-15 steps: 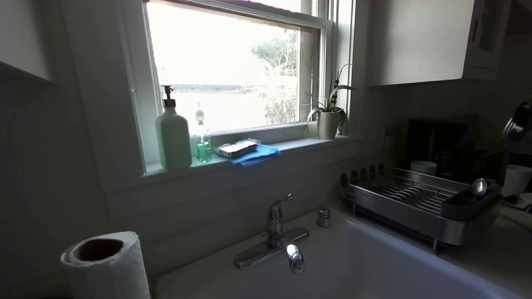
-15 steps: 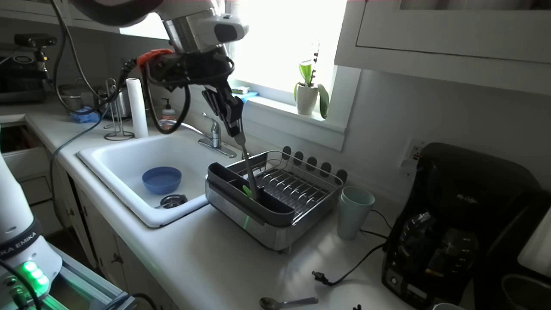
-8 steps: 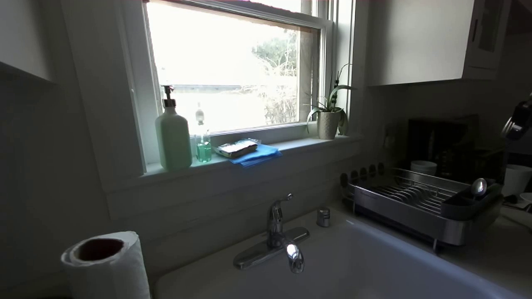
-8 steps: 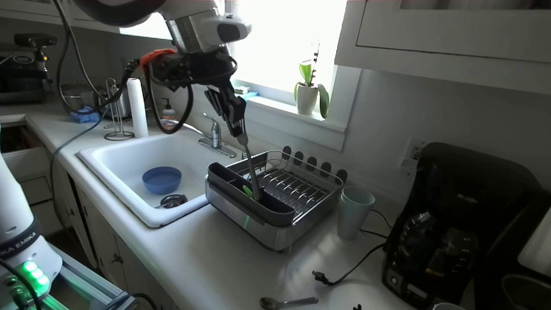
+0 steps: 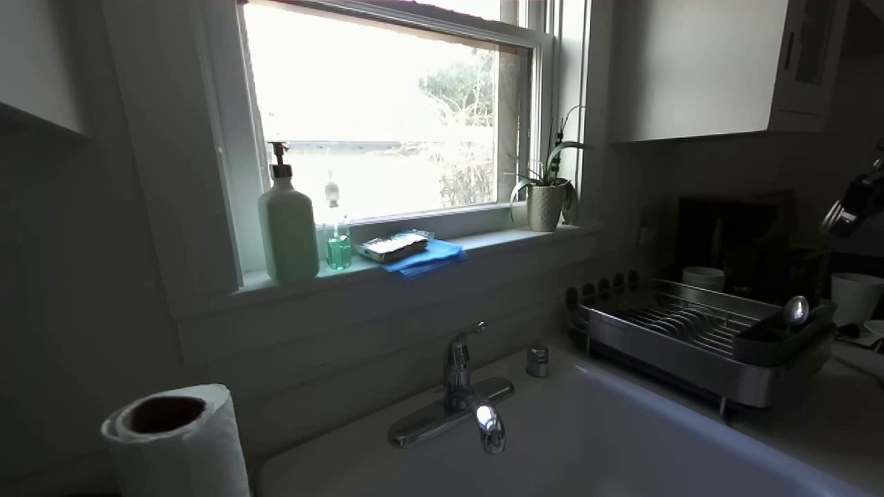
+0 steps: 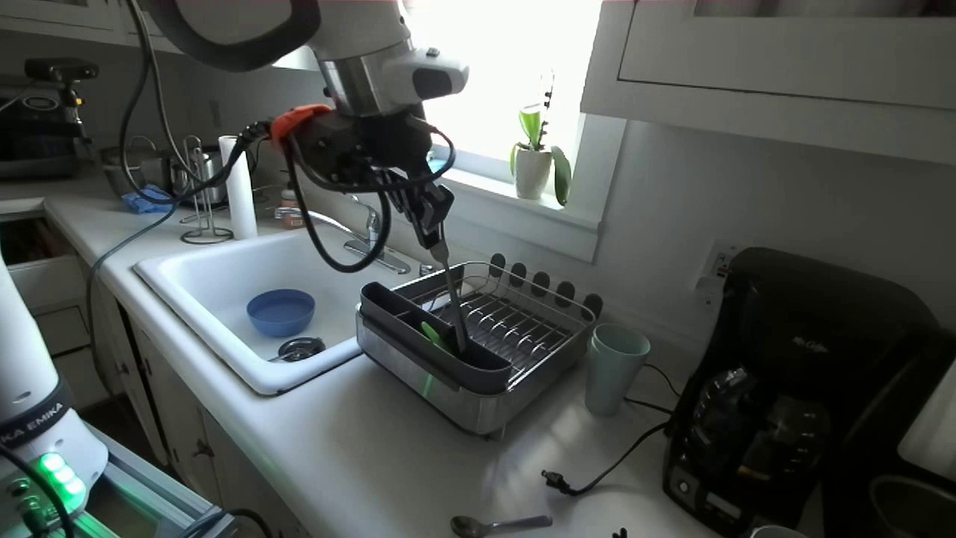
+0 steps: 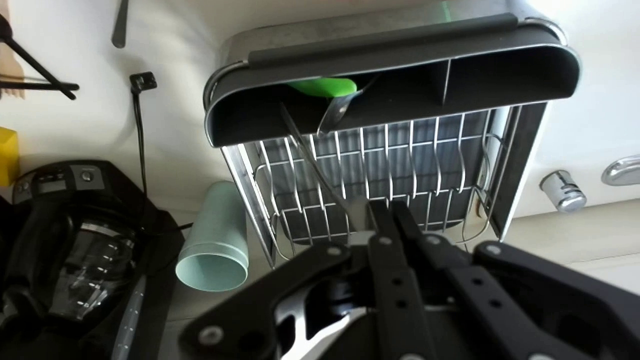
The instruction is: Place the fork in the right compartment, the spoon in the left compartment and the knife in the middle compartment
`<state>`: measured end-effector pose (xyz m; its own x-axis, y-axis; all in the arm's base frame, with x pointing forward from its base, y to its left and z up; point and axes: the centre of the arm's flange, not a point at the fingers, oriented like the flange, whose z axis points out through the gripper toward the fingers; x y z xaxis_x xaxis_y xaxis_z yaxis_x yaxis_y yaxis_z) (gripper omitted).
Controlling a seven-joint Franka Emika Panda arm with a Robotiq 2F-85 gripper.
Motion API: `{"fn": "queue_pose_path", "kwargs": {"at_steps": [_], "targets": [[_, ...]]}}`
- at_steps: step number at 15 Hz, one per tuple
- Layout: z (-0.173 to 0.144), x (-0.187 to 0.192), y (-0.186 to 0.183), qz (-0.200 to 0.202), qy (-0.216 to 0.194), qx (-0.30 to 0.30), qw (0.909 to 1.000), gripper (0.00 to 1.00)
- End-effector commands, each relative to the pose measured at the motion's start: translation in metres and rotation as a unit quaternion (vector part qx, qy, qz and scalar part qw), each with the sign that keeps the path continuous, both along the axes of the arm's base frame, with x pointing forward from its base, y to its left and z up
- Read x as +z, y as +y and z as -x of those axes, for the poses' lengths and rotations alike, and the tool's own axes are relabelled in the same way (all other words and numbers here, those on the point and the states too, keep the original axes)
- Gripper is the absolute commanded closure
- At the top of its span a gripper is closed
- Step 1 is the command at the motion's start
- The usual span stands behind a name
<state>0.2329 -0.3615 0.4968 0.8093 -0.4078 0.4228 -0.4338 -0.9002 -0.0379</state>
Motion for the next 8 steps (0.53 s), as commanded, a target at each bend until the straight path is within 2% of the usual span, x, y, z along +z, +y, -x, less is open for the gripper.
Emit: {"fn": "queue_pose_path", "kwargs": {"at_steps": [1,8], "targets": [[-0.010,0.000,-0.021,-0.008,-0.023,0.024,0.9994,0.99],[-0.034,-0.050,-0.044,-0.047,0.046,0.019,0.9977,0.99]]}}
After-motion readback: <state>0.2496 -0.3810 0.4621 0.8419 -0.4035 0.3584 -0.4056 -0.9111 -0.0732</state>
